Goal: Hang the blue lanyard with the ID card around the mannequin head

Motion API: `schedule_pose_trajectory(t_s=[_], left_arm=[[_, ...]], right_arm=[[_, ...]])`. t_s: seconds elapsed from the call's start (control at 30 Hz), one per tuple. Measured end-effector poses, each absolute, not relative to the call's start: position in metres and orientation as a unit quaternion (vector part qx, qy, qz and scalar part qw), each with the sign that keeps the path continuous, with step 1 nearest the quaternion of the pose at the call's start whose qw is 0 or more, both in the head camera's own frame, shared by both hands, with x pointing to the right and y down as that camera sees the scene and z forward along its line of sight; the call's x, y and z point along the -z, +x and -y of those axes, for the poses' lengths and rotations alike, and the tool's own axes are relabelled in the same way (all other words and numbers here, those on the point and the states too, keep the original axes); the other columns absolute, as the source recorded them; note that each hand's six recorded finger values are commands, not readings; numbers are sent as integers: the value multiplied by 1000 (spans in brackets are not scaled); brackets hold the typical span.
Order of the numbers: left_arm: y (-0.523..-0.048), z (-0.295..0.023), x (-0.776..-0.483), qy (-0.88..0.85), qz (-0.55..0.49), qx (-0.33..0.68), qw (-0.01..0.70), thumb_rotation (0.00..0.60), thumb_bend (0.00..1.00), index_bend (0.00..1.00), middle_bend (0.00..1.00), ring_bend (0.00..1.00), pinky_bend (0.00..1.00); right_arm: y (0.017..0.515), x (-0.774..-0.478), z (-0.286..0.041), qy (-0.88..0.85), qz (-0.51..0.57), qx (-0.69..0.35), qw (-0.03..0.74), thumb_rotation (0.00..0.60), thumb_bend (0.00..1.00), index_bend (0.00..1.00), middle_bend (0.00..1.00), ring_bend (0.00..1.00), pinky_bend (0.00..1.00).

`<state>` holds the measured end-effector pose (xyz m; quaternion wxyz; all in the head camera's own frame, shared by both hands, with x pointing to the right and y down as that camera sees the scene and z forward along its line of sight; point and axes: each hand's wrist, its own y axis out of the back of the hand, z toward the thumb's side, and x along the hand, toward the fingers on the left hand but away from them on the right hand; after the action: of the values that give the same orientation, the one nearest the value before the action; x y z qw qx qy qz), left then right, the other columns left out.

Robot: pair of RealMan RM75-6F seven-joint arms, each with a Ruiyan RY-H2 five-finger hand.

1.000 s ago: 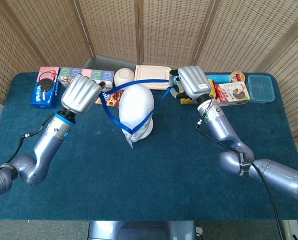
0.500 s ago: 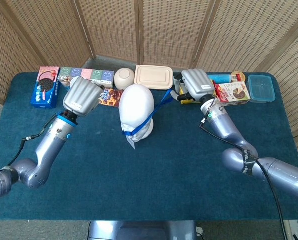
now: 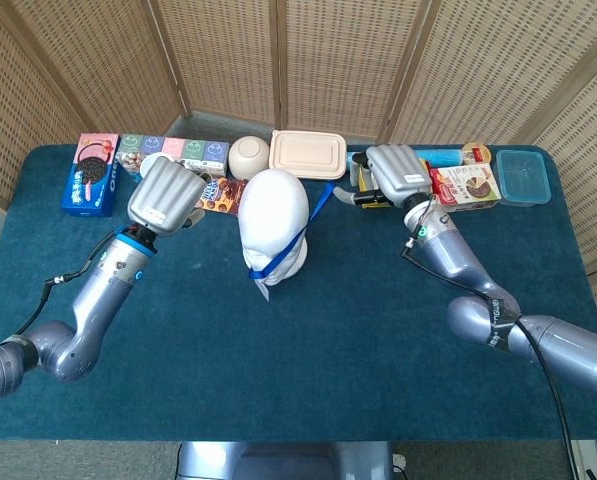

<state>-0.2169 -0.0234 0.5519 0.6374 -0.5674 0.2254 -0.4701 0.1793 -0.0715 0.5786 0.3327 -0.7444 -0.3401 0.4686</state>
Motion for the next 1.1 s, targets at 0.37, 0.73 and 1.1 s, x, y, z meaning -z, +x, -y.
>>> schedule_pose_trajectory(t_s=[0.37,0.73,1.1], left_arm=[[-221,22,-549,-563,-227,469,641,484,184,592,678,654,914],[-228,19,-546,-562,-230,471,640,471,182,578,652,609,840],[-255,9,-538,-567,-252,483,618,449,181,554,644,601,802]], right_arm=[[186,-581,68,-725,308,-496,365,242,223,438,575,708,915],[192,-581,61,-694,268,-515,425,348,165,425,566,708,915],[208,-570,55,-689,286,-514,423,350,162,425,566,712,914]])
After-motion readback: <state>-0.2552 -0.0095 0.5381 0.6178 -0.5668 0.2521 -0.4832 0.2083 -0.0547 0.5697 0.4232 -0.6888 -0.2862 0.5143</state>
